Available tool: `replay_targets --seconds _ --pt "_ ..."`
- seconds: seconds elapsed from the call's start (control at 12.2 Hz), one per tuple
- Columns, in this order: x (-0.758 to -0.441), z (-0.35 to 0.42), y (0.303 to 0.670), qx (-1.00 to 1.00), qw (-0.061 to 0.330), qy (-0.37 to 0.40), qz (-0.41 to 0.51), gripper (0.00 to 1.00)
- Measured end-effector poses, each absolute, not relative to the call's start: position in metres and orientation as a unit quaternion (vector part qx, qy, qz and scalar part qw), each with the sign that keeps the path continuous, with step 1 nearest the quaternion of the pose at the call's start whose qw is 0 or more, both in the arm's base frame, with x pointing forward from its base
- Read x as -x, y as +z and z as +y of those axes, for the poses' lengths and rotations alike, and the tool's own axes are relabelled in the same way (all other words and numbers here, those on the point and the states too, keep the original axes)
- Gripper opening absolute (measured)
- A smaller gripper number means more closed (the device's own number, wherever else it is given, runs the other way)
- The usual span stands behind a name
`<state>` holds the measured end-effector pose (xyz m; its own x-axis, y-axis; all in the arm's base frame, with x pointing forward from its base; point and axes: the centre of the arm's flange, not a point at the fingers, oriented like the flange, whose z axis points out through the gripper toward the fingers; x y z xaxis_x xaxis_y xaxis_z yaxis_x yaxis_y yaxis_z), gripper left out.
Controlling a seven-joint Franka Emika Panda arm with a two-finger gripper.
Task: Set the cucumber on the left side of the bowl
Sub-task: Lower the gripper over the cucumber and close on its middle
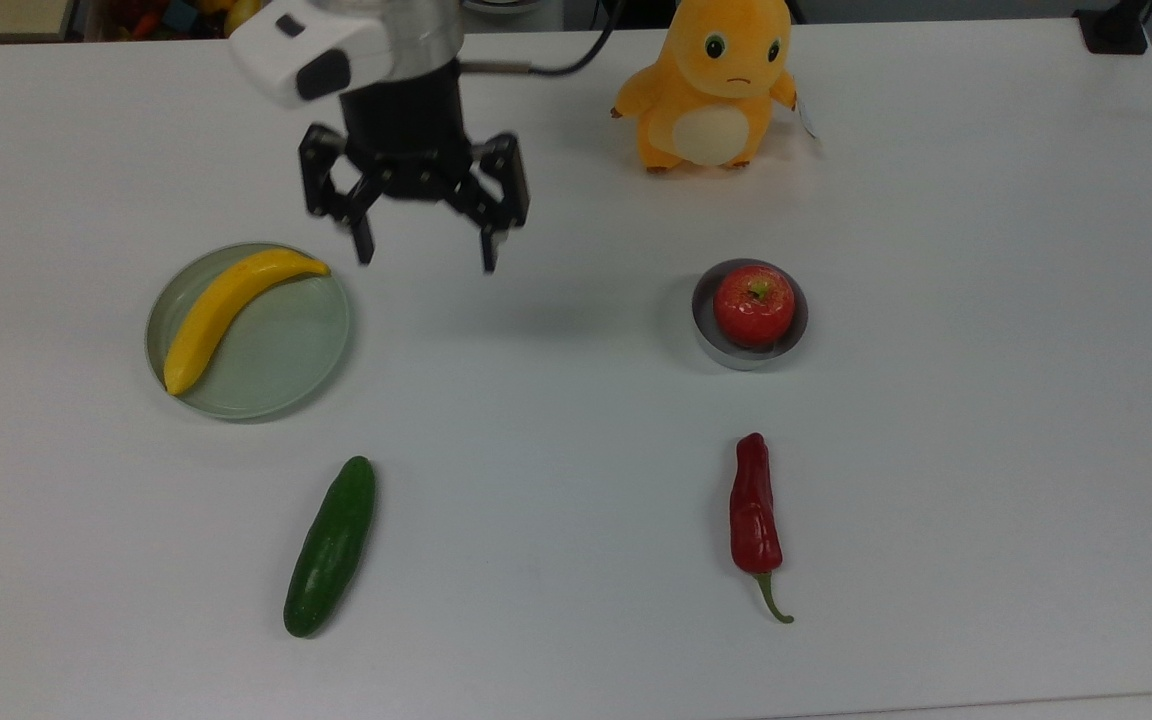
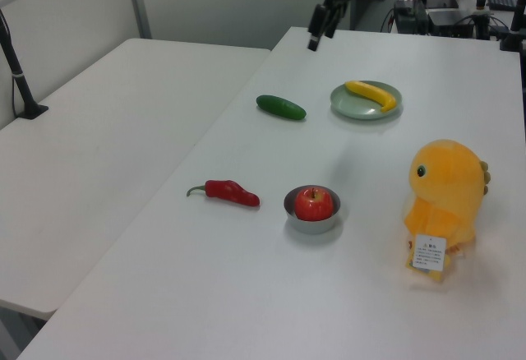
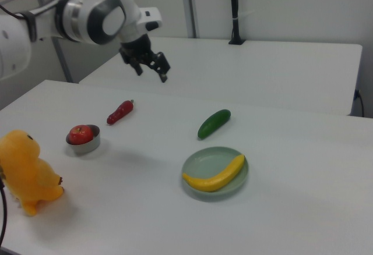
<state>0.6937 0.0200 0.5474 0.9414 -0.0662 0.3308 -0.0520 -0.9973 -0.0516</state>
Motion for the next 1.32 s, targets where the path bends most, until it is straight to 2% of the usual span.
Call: replay_targets --seconds 0.25,0.58,1.07,1.32 --pt "-0.726 -0.005 0.504 0.974 0.009 -0.219 0.054 1.00" --pt "-0.754 -0.028 0.443 0.963 0.002 -0.261 0.068 1.00" --pt "-0.773 -0.034 0.373 0.950 -0.013 -0.307 0.063 1.00" --pt "-0.775 -0.035 0.347 0.951 -0.029 -0.305 0.047 1.00"
